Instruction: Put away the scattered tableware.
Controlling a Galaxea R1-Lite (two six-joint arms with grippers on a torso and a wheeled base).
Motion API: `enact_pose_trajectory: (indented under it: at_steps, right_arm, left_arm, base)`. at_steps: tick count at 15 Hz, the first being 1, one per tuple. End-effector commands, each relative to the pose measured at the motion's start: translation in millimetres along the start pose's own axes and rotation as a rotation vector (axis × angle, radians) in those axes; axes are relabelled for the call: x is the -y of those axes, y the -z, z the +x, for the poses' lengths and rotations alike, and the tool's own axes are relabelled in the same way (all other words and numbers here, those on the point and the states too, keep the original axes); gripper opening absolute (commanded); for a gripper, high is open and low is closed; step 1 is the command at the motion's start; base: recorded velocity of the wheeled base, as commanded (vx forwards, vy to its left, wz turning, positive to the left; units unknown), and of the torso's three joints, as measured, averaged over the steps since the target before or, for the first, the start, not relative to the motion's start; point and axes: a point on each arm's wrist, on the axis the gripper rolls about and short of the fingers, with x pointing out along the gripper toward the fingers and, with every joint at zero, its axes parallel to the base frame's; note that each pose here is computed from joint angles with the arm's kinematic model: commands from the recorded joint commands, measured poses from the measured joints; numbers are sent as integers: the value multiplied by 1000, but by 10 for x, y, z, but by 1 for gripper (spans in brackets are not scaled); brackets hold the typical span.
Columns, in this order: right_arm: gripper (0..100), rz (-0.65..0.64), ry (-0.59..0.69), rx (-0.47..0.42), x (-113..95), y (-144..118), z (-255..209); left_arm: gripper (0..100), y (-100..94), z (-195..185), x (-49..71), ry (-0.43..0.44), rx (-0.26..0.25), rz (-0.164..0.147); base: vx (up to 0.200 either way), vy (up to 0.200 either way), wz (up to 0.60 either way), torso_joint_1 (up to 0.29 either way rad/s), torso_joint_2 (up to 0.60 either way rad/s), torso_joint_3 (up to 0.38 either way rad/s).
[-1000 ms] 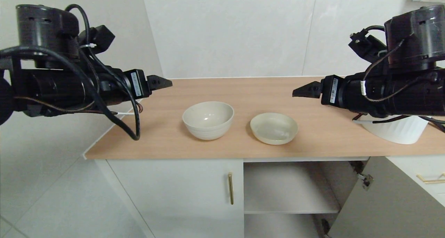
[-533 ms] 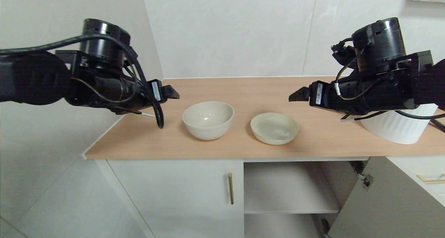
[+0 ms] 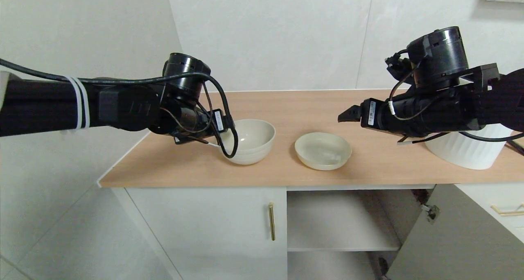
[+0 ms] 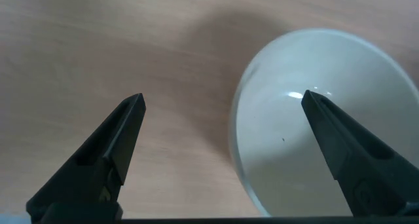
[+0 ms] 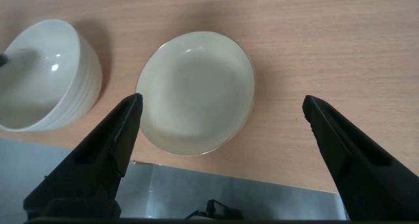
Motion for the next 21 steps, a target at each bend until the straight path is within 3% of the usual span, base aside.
enact_pose_trajectory:
  at_steps: [1, 5, 6, 10, 12, 14, 17, 21]
  right_arm:
    - [100, 0, 0, -1, -2, 2, 3]
    - [100, -1, 3, -1, 8, 1, 10]
    - [100, -1, 5, -6, 7, 8, 33]
    - [100, 0, 15, -15, 24, 11, 117]
    - [100, 4, 36, -30, 72, 18, 245]
    - [100, 4, 59, -59, 109, 63, 431]
    - [100, -2, 87, -110, 140, 186, 705]
    - [100, -6, 114, -143, 165, 287, 921]
  left_arm:
    - [100, 40, 80, 11, -8, -16, 6]
    - [100, 80, 138, 17, -15, -32, 12]
    - [0, 86, 150, 18, -15, -34, 14]
    - [0, 106, 183, 26, -16, -41, 17]
    - [0, 30, 43, 18, -3, -12, 0]
    - [0, -87, -191, 1, 25, 35, -60]
    - [0, -163, -514, -66, 61, 74, -73]
    - [0, -188, -594, -80, 69, 88, -78]
  base:
    - [0, 0, 0, 0, 0, 0]
    - [0, 0, 0, 0, 0, 0]
    - [0, 0, 0, 0, 0, 0]
    - [0, 0, 0, 0, 0, 0]
    - [0, 0, 0, 0, 0, 0]
    - [0, 0, 0, 0, 0, 0]
    - [0, 0, 0, 0, 0, 0]
    - [0, 0, 0, 0, 0, 0]
